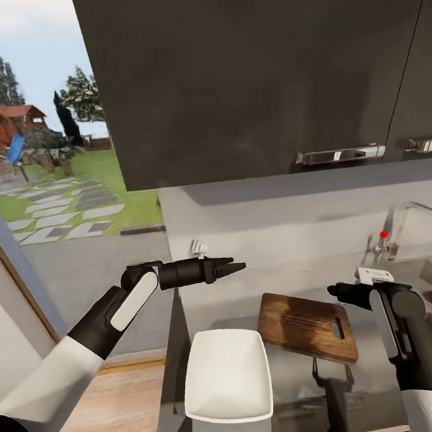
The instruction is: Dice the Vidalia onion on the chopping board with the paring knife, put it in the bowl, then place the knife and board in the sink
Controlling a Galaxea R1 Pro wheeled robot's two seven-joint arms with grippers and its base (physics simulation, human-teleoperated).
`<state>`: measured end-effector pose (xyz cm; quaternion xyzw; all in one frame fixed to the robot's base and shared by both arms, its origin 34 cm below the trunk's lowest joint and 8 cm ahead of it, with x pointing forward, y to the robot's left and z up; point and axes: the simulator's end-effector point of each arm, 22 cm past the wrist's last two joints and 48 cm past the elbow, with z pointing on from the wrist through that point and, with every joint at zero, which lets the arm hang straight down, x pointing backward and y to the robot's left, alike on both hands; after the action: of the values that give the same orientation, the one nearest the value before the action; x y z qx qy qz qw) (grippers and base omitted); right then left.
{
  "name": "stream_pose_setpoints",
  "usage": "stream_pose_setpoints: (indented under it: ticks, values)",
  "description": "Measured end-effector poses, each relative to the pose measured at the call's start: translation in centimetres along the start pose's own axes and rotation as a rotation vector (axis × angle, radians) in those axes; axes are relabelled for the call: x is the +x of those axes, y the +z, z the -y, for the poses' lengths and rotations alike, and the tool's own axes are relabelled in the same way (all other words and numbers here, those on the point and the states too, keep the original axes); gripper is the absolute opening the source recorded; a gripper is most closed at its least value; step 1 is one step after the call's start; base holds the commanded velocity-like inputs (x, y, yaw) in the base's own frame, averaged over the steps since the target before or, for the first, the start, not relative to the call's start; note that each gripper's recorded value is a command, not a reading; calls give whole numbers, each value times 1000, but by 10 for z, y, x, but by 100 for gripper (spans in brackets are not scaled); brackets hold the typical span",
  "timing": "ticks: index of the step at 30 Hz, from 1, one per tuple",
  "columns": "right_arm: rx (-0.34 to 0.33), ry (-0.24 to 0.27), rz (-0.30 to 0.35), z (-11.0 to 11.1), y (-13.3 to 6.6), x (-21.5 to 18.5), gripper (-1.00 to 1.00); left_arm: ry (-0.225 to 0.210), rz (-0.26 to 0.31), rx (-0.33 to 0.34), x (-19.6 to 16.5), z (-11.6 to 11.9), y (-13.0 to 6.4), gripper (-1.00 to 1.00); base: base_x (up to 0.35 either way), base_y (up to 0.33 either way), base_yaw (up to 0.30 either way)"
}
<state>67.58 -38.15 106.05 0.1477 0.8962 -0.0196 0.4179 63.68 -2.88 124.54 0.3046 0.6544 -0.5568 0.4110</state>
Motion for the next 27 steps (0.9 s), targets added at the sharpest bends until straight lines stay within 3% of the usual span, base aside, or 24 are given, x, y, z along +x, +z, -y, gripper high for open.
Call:
stream_pose_setpoints:
  ticks: [11,27]
  values:
    - [9,-2,-33,3,11,12,100,-17,-2,1,6,-8,1,100,-151,-35,0]
    - [23,-8,-72,8,32,34,100,-50,1,7,13,-17,3,100,36,-42,0]
